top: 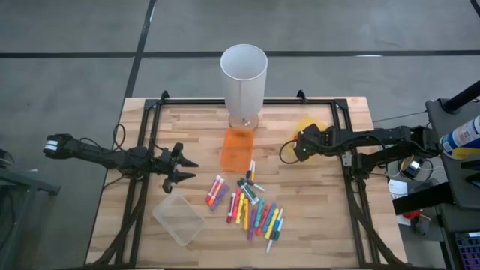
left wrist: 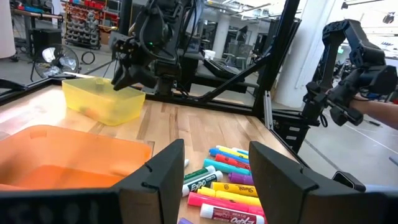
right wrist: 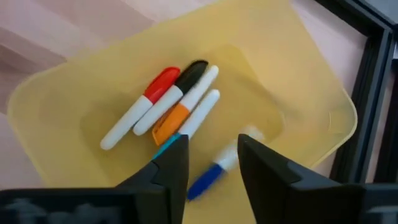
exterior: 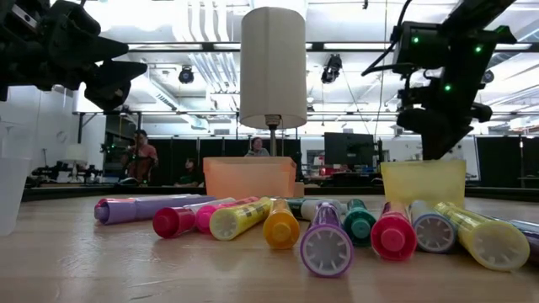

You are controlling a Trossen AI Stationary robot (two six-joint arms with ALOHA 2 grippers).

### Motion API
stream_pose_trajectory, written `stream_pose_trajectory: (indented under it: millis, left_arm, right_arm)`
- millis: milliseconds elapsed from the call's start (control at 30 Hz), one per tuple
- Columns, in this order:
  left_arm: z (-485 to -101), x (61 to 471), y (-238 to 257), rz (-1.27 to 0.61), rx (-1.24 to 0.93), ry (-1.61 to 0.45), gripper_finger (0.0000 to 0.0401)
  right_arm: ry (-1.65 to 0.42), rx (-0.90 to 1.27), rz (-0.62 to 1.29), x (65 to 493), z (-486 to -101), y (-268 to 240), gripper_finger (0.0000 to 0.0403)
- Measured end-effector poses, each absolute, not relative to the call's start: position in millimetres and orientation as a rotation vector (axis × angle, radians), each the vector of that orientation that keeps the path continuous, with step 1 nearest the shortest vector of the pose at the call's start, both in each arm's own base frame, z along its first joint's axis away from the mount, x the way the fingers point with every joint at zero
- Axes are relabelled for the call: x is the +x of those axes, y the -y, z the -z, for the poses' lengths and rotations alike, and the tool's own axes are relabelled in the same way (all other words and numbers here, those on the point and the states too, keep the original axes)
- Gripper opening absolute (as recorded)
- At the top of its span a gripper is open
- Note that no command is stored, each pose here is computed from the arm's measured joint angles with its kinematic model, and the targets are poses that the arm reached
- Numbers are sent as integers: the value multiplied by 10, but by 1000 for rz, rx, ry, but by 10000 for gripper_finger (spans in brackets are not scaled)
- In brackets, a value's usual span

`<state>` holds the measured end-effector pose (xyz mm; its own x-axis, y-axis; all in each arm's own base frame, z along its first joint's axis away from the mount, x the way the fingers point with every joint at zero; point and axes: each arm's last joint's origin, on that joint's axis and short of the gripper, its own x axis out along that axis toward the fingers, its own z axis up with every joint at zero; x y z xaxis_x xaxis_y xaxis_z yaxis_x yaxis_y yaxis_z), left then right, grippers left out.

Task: Pick & Place Markers
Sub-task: Put the top small purple marker pen into the yellow bin

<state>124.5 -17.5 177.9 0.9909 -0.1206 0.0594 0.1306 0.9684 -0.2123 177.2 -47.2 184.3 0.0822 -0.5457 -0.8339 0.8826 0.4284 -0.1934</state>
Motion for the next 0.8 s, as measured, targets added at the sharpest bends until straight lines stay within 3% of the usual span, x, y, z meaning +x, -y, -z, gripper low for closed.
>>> stream_pose_trajectory:
  millis: [367,567,800]
  left_arm:
    - [-1778,1245,175,127,-218,46,174]
    - [-1778,1245,176,127,-217,46,174]
    - [-1777,1245,176,127,-218,46,174]
  right_arm:
    - [-972,344,1008,1916,-2032,440,163]
    - [-872,309,821,2113,-2161,315,150]
    - [-732,414,515,2350,-2247,118,134]
